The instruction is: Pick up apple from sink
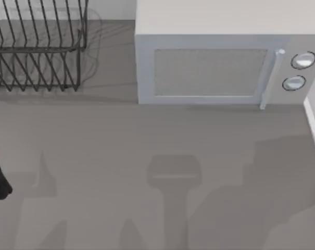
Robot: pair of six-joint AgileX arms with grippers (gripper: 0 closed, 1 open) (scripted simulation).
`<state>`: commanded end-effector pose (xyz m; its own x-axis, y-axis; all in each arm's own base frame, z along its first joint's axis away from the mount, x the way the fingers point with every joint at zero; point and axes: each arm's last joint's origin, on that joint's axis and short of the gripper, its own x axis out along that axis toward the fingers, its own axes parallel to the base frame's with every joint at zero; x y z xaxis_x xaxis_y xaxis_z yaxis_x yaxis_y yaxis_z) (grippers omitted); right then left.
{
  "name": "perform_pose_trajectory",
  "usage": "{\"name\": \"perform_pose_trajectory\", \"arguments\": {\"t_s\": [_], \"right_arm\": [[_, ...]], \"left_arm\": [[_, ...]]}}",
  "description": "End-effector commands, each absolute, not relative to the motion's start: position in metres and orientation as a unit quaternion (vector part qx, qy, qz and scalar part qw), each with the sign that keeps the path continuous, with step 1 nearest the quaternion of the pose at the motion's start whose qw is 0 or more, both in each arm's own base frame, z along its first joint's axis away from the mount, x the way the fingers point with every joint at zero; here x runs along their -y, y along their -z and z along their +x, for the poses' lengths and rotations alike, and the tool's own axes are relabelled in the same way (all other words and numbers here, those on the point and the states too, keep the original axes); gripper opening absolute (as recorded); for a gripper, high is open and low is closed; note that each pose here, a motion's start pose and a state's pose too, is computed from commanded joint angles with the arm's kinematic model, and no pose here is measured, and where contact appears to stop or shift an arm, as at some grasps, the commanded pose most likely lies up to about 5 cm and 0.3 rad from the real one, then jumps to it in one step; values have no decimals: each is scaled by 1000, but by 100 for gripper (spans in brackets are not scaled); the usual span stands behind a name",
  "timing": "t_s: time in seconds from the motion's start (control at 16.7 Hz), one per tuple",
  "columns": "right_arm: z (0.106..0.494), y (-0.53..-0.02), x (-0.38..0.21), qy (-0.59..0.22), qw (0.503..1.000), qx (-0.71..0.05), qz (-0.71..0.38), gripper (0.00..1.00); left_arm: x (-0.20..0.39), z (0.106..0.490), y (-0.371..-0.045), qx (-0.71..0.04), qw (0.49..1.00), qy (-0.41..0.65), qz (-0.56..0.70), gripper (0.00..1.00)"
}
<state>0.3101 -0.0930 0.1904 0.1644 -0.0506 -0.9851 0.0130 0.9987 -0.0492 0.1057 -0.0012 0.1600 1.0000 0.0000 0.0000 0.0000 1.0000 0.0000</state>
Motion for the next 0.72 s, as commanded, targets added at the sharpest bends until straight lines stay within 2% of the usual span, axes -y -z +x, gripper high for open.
{"name": "perform_pose_trajectory", "arguments": {"t_s": [0.3, 0.72], "right_arm": [[336, -160, 113, 4, 709, -705, 3, 100], [338, -153, 113, 2, 706, -708, 2, 100]], "left_arm": [[1, 106, -160, 0, 1000, 0, 0, 100], [1, 106, -160, 0, 1000, 0, 0, 100]]}}
